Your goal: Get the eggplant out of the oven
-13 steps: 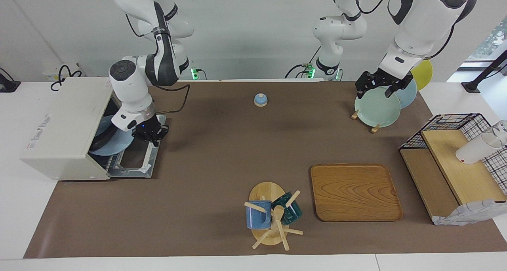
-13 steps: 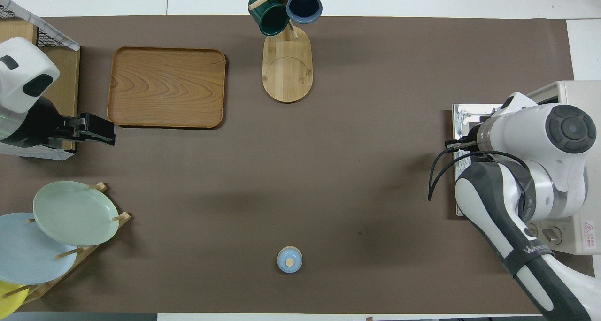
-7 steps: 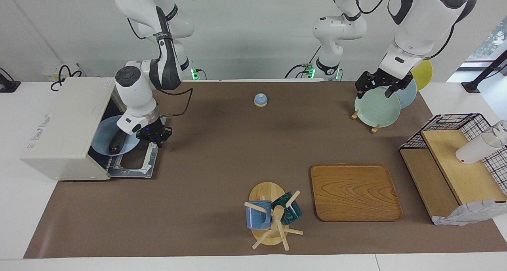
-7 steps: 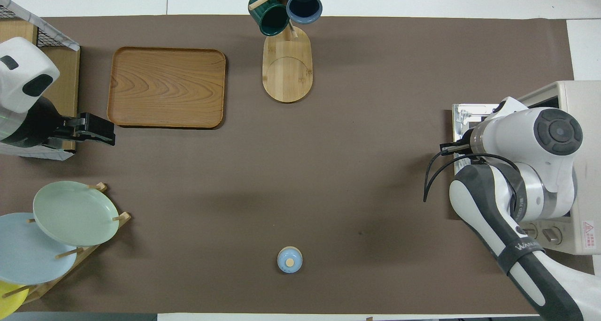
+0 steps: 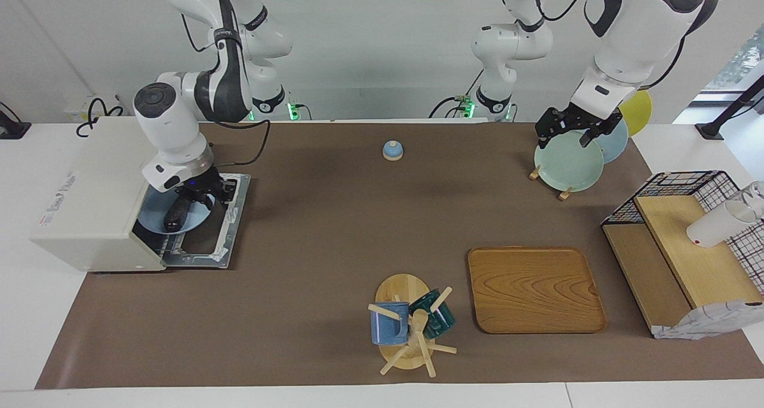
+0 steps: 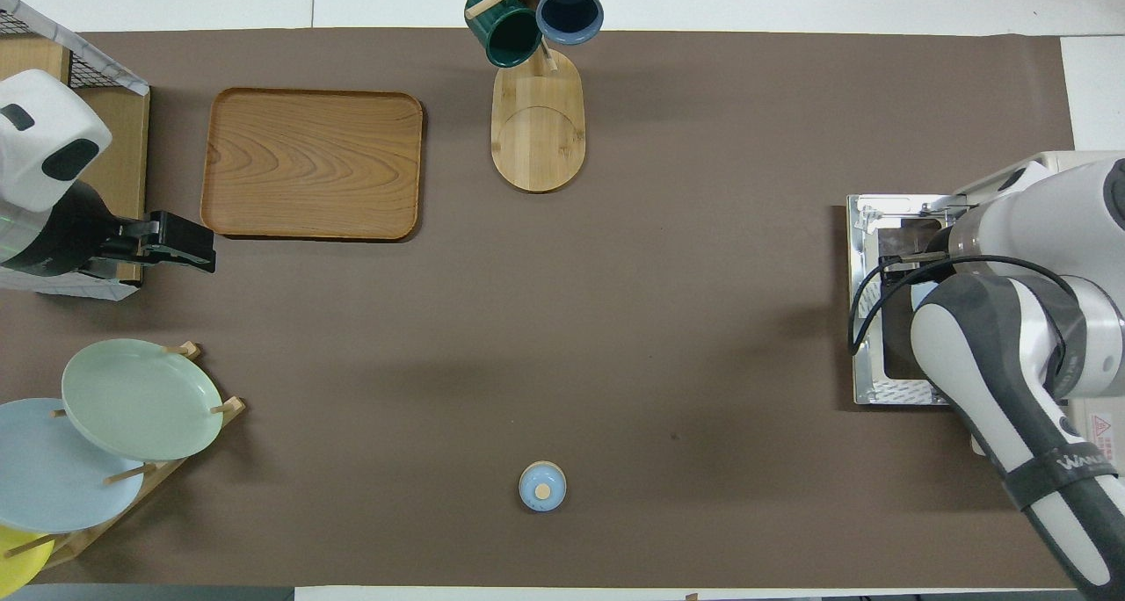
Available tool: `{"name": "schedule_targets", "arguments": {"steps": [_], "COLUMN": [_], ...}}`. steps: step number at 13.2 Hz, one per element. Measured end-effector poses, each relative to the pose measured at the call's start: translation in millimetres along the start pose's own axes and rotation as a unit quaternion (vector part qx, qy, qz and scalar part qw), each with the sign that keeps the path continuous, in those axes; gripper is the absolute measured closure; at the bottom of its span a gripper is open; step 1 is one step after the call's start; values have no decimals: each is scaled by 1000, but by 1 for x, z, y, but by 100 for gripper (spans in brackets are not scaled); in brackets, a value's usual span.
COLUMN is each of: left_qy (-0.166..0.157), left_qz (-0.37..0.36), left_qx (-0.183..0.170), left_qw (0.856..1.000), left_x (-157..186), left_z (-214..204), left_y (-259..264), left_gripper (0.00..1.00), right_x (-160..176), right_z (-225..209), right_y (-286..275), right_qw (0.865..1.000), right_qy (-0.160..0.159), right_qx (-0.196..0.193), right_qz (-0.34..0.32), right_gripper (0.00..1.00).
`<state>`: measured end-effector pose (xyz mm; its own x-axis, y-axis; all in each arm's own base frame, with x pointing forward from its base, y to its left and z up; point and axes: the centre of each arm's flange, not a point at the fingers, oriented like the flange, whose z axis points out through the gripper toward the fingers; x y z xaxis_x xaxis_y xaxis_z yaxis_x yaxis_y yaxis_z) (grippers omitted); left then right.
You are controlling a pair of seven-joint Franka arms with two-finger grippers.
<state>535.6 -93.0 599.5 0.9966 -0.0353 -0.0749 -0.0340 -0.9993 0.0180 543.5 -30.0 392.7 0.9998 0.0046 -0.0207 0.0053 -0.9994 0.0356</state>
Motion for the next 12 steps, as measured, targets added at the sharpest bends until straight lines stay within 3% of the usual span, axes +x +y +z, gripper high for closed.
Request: {"name": "schedule_targets", "arguments": {"steps": [7,11,12], "left_qy": [0,0,0], "left_qz": [0,0,0], "left_qx": [0,0,0], "left_qw": [1000,1000,1000], "left_x": [0,0,0], "left_z": [0,0,0], "left_y": [0,0,0], "left_gripper": [0,0,0], "right_x": [-8,-18,-20], "right_z": [20,31,32], "right_y": [4,3,3], "right_qw": [1000,1000,999], "right_qy": [5,7,4], "right_qx": [1,1,1], "right_qz": [-4,-28,-32], "right_gripper": [63,75,83]}}
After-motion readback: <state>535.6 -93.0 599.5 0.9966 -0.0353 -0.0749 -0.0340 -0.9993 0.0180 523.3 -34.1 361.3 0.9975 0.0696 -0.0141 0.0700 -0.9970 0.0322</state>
